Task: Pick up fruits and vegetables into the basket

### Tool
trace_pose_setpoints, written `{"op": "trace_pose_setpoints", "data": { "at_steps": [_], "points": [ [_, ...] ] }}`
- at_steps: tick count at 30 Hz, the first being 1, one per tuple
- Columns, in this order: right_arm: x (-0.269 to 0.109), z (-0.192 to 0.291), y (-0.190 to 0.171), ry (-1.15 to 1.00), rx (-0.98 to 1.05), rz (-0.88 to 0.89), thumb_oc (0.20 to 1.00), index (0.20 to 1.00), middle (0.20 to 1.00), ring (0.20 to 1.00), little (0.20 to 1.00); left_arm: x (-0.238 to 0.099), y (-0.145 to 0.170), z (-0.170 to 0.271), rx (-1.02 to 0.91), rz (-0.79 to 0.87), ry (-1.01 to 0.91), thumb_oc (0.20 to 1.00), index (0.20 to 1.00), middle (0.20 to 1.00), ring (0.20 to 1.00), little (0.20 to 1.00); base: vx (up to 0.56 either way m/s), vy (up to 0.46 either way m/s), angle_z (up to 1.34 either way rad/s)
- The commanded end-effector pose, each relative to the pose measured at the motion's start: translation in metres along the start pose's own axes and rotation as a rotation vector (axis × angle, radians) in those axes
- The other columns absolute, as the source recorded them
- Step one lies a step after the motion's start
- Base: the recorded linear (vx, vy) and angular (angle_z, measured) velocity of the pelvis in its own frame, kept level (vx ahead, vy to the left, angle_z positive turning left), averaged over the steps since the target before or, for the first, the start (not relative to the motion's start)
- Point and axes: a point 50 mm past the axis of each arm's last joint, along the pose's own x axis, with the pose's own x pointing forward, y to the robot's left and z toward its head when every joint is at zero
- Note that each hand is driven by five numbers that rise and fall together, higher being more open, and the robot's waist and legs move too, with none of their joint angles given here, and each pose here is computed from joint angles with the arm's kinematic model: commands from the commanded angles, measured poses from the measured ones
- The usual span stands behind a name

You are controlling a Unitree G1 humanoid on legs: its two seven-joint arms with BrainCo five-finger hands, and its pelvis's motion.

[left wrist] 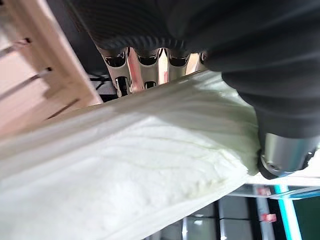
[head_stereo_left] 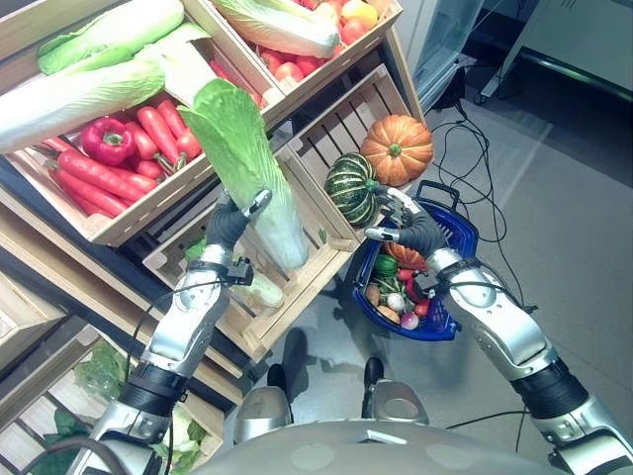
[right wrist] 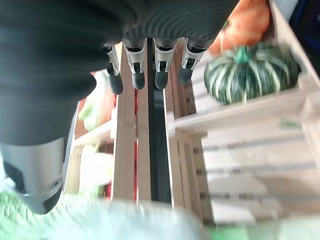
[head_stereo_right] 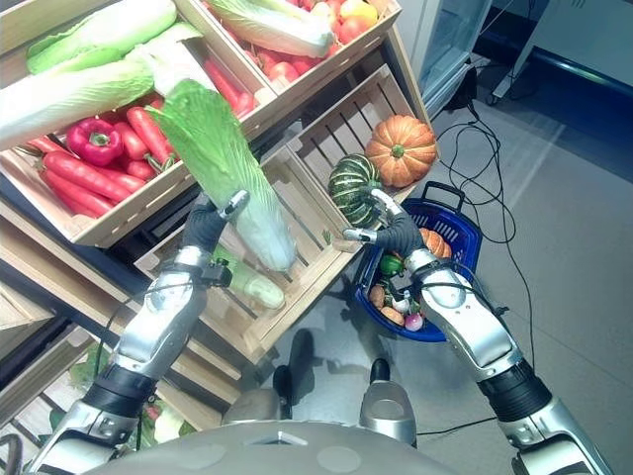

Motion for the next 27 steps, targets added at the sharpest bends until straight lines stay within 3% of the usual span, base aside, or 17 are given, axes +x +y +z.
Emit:
{"op": "trace_pose_setpoints", "data": {
  "at_steps": [1, 12, 21, 27],
  "points": [
    [0.003, 0.026, 0.022, -0.103, 0.082, 0.165, 1.000, 1.000, 1.000, 1.000, 1.000, 0.015, -0.003, 0.050, 0.009, -0.018, -0.292, 0.200, 0.200, 0.200, 0.200, 0.200, 0.00, 0.000, 0.00],
    [0.009, 0.034, 0.072, -0.155, 0.287, 0.420, 1.000, 1.000, 1.000, 1.000, 1.000, 0.017, -0.032, 0.067, 0.102, -0.138, -0.435, 0.200, 0.200, 0.200, 0.200, 0.200, 0.00, 0.002, 0.01],
    [0.013, 0.049, 0.085, -0.244, 0.289, 0.460, 1.000, 1.000, 1.000, 1.000, 1.000, 0.011, -0.055, 0.065, 0.160, -0.297, -0.446, 0.200, 0.200, 0.200, 0.200, 0.200, 0.00, 0.000, 0.00],
    [0.014, 0.052, 0.077, -0.280, 0.258, 0.360, 1.000, 1.000, 1.000, 1.000, 1.000, 0.003, -0.062, 0.057, 0.193, -0.377, -0.435, 0.200, 0.200, 0.200, 0.200, 0.200, 0.00, 0.000, 0.00]
  ]
}}
